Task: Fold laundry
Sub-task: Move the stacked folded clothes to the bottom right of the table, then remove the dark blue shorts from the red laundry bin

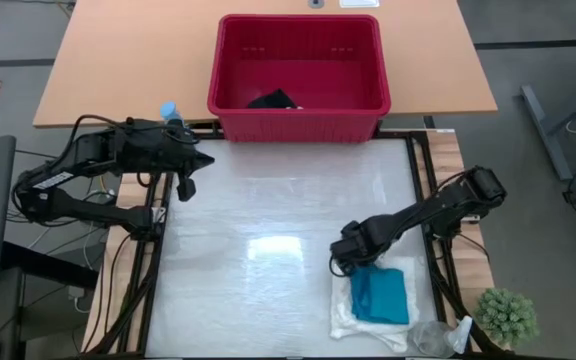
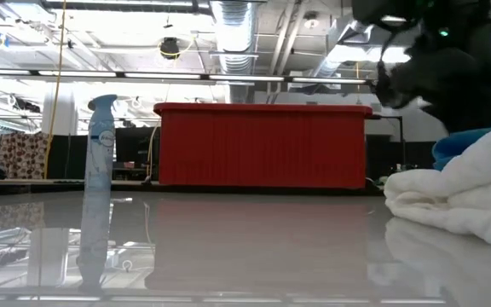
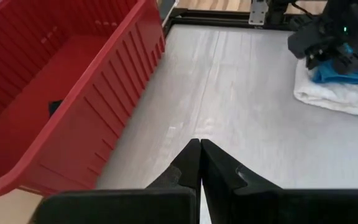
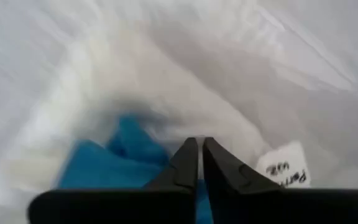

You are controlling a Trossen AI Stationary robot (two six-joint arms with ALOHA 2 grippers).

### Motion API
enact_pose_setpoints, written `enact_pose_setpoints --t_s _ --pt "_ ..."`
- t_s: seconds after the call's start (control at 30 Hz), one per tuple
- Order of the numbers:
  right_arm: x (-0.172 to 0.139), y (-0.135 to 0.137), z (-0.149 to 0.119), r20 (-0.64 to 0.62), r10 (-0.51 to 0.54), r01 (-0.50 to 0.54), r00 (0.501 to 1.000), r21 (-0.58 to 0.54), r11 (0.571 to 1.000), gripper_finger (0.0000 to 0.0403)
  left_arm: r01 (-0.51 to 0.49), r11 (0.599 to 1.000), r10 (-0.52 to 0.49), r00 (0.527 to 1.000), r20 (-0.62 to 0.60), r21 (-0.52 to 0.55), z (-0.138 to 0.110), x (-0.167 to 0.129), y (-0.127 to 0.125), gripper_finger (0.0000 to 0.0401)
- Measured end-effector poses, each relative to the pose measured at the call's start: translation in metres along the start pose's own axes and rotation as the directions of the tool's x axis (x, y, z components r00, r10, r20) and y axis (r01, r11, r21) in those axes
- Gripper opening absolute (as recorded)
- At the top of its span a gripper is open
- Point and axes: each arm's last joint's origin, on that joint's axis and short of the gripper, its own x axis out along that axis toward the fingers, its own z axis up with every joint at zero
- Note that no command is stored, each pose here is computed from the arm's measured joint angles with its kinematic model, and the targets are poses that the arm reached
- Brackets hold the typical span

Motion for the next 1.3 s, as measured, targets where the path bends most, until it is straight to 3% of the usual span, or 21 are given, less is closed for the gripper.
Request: enact_pose_setpoints --t_s 0.2,0.33,0.43,0.53,0.63,0.73,0.87,1.0,1.13,1.3 --pt "-0.049 -0.001 0.015 0.145 0.172 -0.173 0.974 -0.006 0.985 0.0068 -0.002 0.999 0.002 1.000 -0.008 0.035 0.000 0.002 0.000 0.0000" --pt "-0.098 0.000 0.035 0.256 0.340 -0.337 0.905 -0.056 0.940 0.0069 0.003 0.998 -0.004 1.000 0.026 0.068 0.004 0.004 -0.003 0.0000" --pt "-0.142 0.000 0.064 0.422 0.450 -0.437 0.787 -0.132 0.890 0.0070 -0.082 0.996 0.079 0.993 0.082 0.031 0.010 0.003 0.000 0.0000" --pt "-0.187 -0.007 0.096 0.601 0.471 -0.433 0.646 -0.220 0.874 0.0069 -0.225 0.974 0.226 0.969 0.103 -0.017 0.013 0.002 0.005 0.0000" --pt "-0.223 -0.023 0.128 0.765 0.396 -0.355 0.507 -0.234 0.905 0.0068 -0.333 0.942 0.328 0.939 0.105 0.033 0.014 0.001 0.010 0.0000" --pt "-0.250 -0.046 0.162 0.868 0.305 -0.279 0.391 -0.204 0.938 0.0066 -0.371 0.926 0.365 0.926 0.099 0.062 0.016 0.005 0.012 0.0000" --pt "-0.273 -0.083 0.209 0.943 0.183 -0.206 0.277 -0.127 0.970 0.0065 -0.395 0.917 0.391 0.918 0.071 0.055 0.018 0.019 0.014 0.0000" --pt "-0.271 -0.123 0.259 0.964 0.070 -0.125 0.257 -0.039 0.991 0.0065 -0.416 0.905 0.411 0.909 0.073 0.087 0.025 0.036 0.016 0.0000" --pt "-0.252 -0.160 0.307 0.961 0.019 -0.095 0.278 0.008 0.995 0.0065 -0.461 0.875 0.449 0.887 0.108 0.152 0.035 0.057 0.023 0.0000" --pt "-0.198 -0.198 0.361 0.919 -0.012 -0.050 0.394 0.034 0.998 0.0065 -0.568 0.800 0.545 0.823 0.161 0.194 0.048 0.086 0.041 0.0000"
